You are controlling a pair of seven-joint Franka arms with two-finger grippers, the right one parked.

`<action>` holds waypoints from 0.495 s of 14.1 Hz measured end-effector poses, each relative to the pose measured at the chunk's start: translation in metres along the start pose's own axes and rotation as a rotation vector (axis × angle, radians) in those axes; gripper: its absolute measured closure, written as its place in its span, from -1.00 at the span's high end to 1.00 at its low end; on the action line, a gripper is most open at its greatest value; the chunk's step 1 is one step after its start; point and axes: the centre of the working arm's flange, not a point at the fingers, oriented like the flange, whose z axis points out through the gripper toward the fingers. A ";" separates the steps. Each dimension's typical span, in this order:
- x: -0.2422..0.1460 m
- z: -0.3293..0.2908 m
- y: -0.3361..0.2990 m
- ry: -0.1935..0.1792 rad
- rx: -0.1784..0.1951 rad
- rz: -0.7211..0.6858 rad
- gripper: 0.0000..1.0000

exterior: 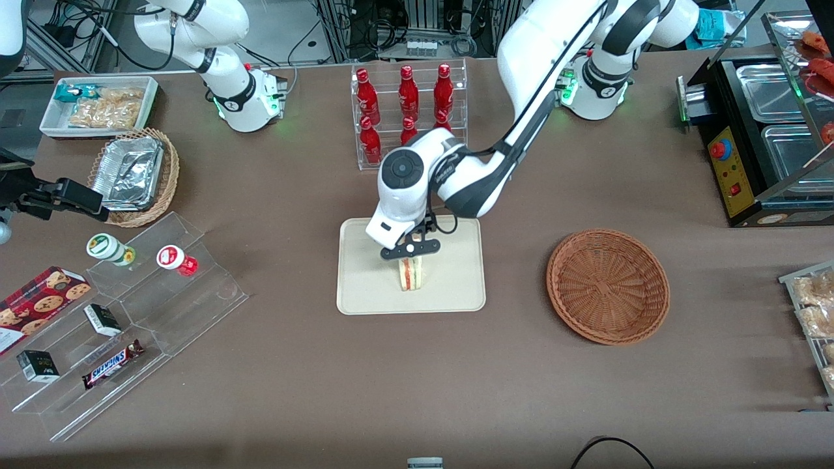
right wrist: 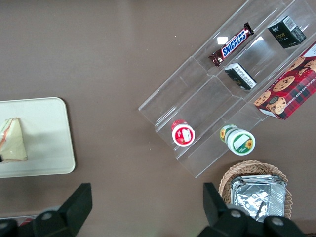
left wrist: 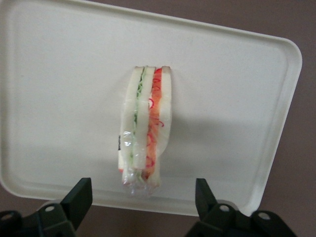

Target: Place sandwich from basket to tray

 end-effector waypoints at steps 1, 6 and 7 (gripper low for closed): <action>0.004 -0.018 -0.010 0.011 0.037 -0.004 1.00; 0.050 -0.066 -0.090 -0.008 0.172 -0.080 1.00; 0.063 -0.063 -0.112 -0.016 0.179 -0.077 1.00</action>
